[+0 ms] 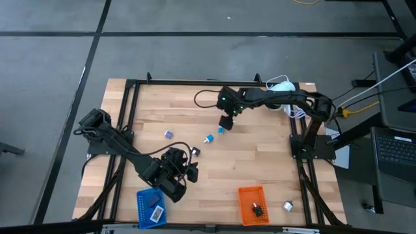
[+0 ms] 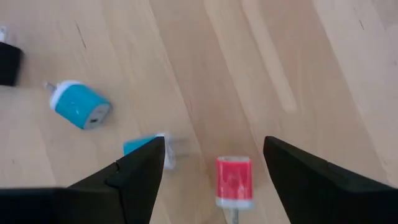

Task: Pick & Place Office items
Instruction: Put the pink charger adapter into the orange bin, then put the black charger adapter into the orange bin

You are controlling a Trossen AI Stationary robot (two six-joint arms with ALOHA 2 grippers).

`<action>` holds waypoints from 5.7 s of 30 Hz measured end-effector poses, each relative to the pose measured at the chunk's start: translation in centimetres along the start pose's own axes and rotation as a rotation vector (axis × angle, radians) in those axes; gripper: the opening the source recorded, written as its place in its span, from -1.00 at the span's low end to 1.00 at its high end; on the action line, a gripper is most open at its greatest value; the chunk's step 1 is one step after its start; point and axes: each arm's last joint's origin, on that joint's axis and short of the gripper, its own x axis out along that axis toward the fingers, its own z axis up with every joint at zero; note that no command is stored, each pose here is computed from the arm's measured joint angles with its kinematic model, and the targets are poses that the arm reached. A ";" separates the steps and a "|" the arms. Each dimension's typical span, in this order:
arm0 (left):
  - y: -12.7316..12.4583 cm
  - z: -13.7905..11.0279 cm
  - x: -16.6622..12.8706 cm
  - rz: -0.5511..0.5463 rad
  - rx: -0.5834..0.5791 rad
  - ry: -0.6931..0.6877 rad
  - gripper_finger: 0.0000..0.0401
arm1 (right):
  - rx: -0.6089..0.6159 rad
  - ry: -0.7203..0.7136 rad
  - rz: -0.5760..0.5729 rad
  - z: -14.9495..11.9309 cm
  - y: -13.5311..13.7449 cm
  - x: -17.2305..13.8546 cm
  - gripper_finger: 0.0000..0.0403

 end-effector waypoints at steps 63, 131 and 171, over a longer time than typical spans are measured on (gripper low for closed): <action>0.2 0.1 0.0 0.011 0.035 -0.015 0.26 | 0.181 -0.011 0.378 -1.1 0.9 -1.7 -0.34; -0.8 0.0 0.4 -0.051 0.209 0.101 0.26 | 0.295 0.203 0.549 -19.3 23.4 -5.8 0.58; 2.9 6.7 15.4 -0.144 1.470 0.738 0.26 | 0.416 -0.513 0.604 -10.4 16.5 -11.2 0.39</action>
